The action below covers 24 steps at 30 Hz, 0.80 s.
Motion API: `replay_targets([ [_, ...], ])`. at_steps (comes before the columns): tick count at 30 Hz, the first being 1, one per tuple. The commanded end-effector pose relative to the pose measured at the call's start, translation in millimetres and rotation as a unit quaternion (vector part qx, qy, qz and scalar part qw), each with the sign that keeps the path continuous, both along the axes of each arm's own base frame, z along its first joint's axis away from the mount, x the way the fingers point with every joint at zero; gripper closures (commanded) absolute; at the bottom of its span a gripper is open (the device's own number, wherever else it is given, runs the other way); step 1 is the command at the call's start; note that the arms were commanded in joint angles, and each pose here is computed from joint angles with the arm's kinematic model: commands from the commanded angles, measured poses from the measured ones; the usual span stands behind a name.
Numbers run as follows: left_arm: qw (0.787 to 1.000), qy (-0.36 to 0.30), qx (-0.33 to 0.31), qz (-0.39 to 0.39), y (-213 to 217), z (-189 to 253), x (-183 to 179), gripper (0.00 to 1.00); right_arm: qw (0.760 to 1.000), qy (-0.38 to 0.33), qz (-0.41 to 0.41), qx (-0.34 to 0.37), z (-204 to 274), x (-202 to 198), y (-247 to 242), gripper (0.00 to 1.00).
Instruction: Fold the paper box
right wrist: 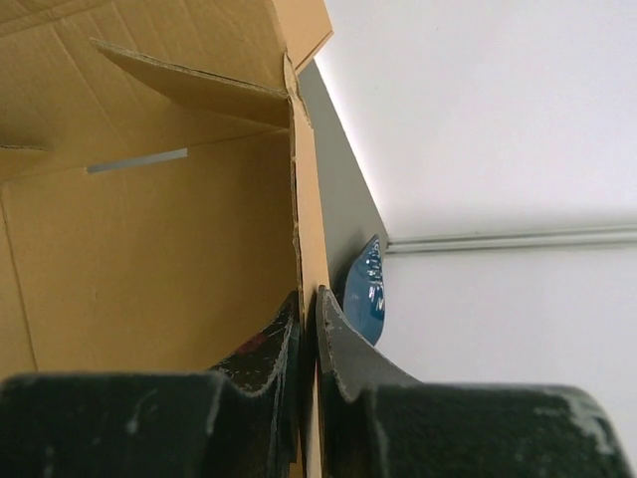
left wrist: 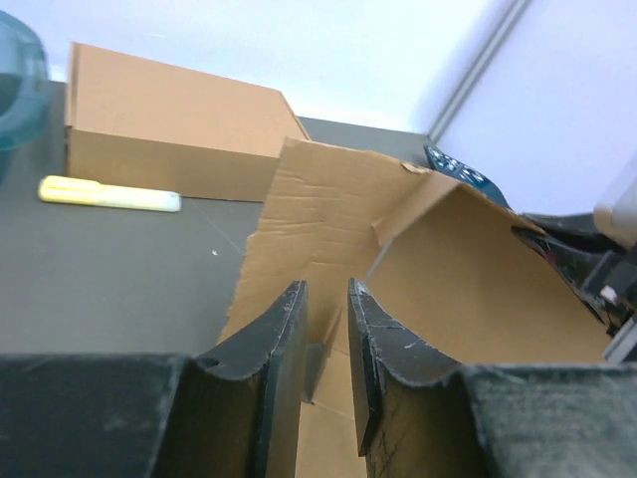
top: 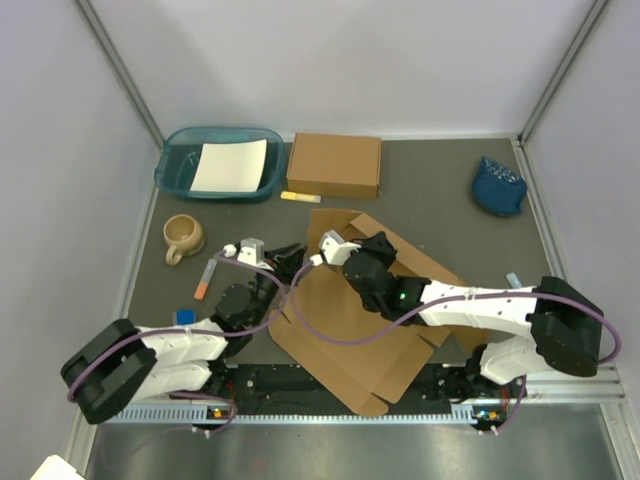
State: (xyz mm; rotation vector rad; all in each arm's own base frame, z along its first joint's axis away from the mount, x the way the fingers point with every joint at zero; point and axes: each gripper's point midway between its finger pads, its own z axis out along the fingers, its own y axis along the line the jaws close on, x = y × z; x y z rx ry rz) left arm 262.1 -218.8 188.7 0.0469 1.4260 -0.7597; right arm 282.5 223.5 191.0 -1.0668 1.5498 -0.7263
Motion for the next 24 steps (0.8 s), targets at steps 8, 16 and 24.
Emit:
replay_targets([
  [8, 0.99, 0.024, 0.017, 0.135, 44.0, 1.0, 30.0, 0.68, 0.996, 0.049, 0.037, -0.061, -45.0, -18.2, 1.9, 0.95],
  [16, 1.0, -0.016, -0.001, -0.009, 10.1, 4.5, 50.5, 0.48, 0.996, 0.051, 0.044, -0.065, -46.3, -20.7, 3.4, 0.95],
  [24, 0.993, -0.04, -0.023, -0.107, -5.0, 5.8, 50.2, 0.41, 0.996, 0.051, 0.051, -0.06, -43.4, -21.9, 5.1, 0.95],
])
